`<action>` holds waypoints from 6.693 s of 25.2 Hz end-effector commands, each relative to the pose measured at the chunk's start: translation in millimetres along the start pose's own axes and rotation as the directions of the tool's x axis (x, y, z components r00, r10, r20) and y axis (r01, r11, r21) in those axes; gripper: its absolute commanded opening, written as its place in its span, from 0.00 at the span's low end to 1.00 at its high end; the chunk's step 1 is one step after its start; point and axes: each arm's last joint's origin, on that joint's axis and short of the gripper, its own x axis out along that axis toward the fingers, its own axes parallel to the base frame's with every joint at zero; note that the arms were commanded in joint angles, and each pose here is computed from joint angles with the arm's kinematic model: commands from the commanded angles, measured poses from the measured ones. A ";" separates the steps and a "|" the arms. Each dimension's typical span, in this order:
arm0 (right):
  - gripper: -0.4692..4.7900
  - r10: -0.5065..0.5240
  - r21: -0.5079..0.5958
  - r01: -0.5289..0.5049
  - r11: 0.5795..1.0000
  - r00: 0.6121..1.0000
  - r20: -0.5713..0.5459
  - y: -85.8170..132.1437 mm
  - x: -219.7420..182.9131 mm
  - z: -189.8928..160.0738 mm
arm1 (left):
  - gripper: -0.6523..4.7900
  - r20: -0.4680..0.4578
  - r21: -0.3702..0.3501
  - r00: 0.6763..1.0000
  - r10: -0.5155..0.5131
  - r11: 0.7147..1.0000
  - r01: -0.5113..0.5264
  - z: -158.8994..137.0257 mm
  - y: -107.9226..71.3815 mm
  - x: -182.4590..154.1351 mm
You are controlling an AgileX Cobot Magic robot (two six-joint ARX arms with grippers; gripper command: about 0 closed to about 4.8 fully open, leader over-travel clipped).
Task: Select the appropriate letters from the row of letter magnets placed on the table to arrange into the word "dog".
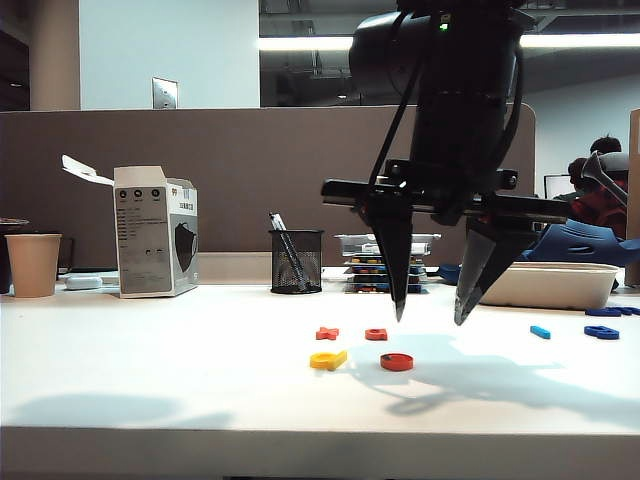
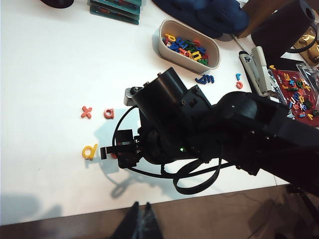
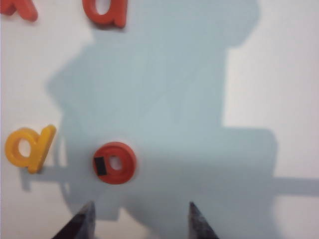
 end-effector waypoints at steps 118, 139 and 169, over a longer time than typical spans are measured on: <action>0.24 0.072 0.025 -0.069 0.997 0.987 -0.141 -67.0 -8.2 39.1 | 0.11 0.005 -0.003 1.000 -0.007 1.000 0.007 1.2 -0.2 -1.1; 0.24 0.092 0.070 -0.084 0.994 0.988 -0.125 -49.2 26.8 13.8 | 0.11 0.005 -0.003 1.000 -0.007 1.000 0.007 1.2 -0.2 -1.1; 0.42 0.078 0.080 -0.066 0.995 0.983 -0.168 -53.2 30.3 4.6 | 0.11 0.005 -0.003 1.000 -0.007 1.000 0.007 1.2 -0.2 -1.1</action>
